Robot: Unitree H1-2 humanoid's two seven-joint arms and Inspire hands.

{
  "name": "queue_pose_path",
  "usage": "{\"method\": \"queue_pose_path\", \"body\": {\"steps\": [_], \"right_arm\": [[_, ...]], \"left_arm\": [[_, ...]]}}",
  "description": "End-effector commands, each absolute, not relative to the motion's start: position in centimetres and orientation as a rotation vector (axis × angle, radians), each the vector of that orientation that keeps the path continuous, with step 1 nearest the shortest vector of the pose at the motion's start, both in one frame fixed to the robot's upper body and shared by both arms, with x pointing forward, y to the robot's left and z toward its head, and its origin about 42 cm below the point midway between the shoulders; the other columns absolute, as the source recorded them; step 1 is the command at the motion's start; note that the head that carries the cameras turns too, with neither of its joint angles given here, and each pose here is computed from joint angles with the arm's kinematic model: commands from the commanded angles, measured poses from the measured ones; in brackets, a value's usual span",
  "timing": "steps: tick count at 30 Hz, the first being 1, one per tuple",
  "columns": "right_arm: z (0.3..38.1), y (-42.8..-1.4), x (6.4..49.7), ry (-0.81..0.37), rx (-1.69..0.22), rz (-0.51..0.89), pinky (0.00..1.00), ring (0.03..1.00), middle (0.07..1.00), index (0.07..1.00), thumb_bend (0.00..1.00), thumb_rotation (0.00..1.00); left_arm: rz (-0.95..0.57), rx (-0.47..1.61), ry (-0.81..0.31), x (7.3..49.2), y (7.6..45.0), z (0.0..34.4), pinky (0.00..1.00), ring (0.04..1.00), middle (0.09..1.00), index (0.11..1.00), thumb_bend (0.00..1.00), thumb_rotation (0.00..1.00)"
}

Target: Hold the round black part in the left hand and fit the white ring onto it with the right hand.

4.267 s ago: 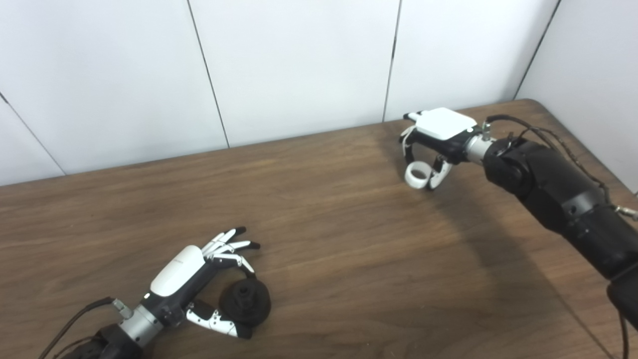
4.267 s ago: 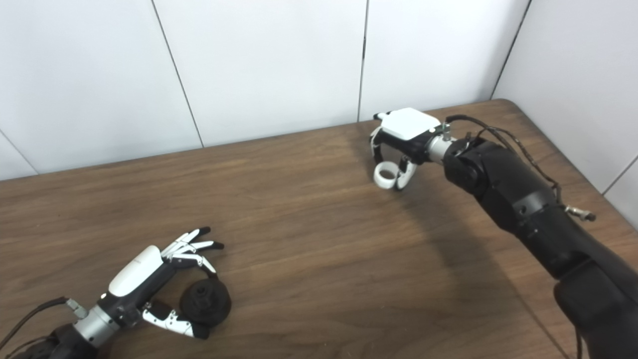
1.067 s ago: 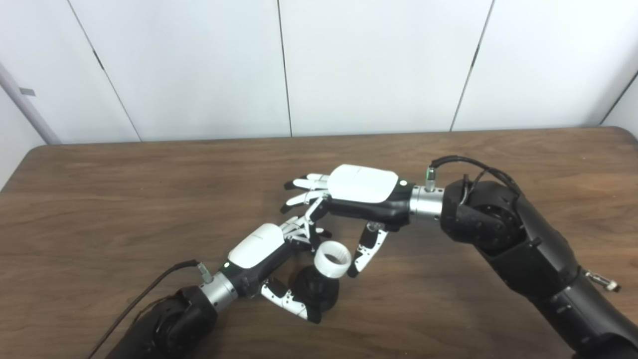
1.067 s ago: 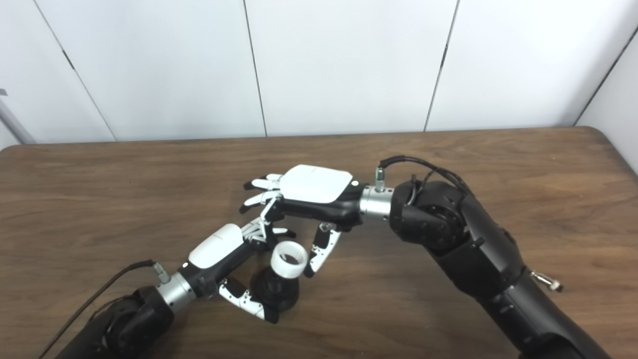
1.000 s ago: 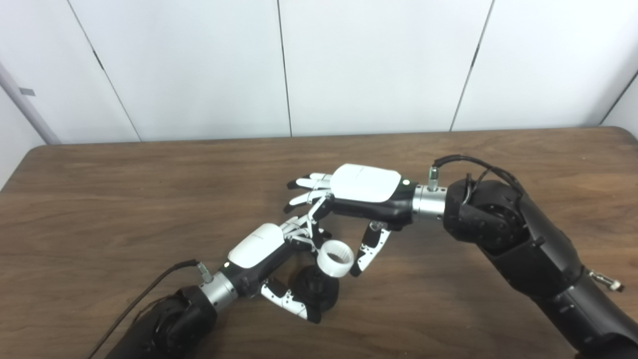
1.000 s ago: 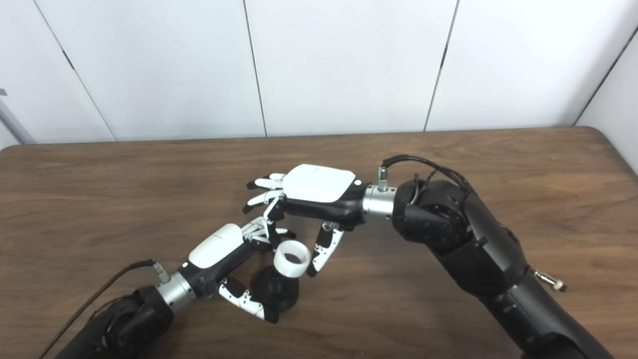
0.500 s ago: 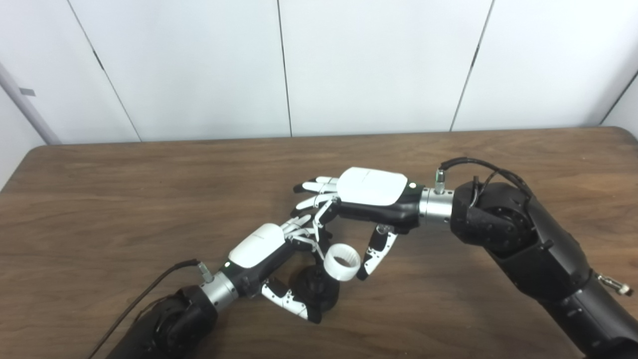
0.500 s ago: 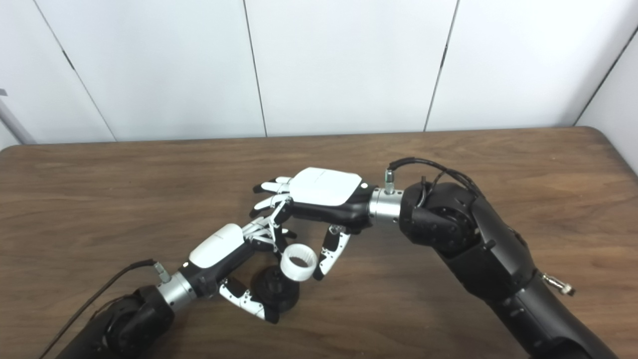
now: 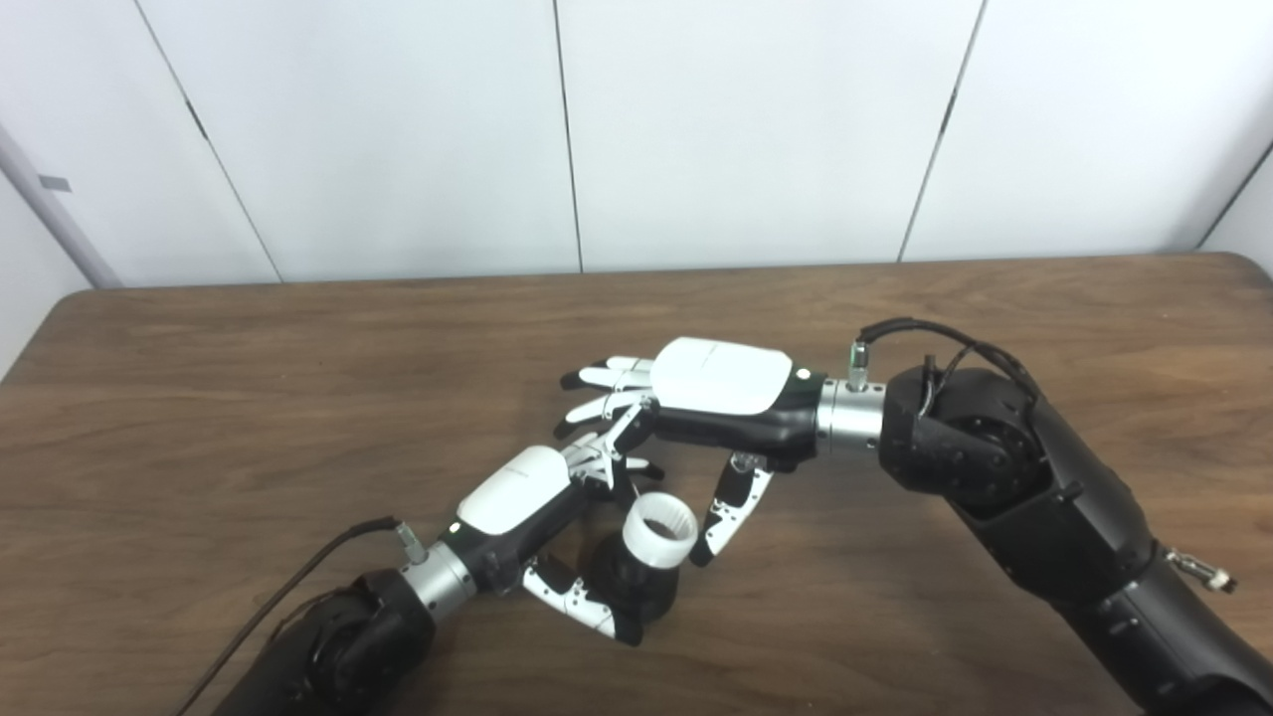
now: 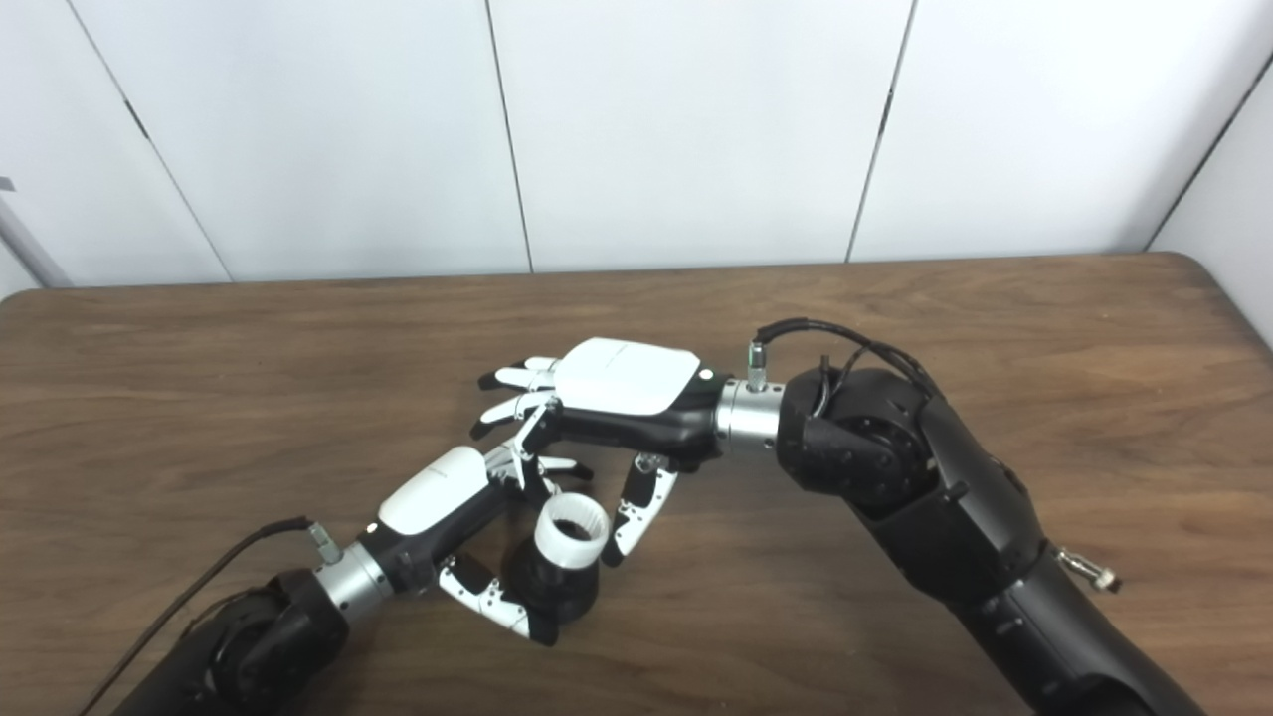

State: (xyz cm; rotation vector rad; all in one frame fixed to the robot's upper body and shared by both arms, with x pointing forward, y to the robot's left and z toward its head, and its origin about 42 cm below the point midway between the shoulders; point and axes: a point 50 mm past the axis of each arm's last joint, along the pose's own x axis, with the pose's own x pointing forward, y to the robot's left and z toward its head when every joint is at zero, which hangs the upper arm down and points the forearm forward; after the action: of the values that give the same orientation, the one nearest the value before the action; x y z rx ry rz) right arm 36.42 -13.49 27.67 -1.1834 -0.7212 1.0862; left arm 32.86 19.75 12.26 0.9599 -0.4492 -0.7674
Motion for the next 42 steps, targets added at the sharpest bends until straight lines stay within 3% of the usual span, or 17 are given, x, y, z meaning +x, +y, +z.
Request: {"method": "queue_pose_path", "body": {"steps": [1, 42], "right_arm": [[30.0, -12.8, 36.6, -0.816, -1.179, 1.068, 1.00, 1.000, 0.887, 0.480, 0.52, 0.14], [27.5, -12.6, 37.2, -0.770, -1.170, 1.100, 1.00, 1.000, 0.883, 0.480, 0.52, 0.14]], "left_arm": [[-0.859, 1.021, -0.400, 31.8, 19.3, 11.0, 1.00, 1.000, 0.852, 0.480, 0.53, 0.06], [-0.859, 1.018, -0.422, 31.4, 18.7, 11.7, 1.00, 1.000, 0.859, 0.480, 0.52, 0.06]]}}
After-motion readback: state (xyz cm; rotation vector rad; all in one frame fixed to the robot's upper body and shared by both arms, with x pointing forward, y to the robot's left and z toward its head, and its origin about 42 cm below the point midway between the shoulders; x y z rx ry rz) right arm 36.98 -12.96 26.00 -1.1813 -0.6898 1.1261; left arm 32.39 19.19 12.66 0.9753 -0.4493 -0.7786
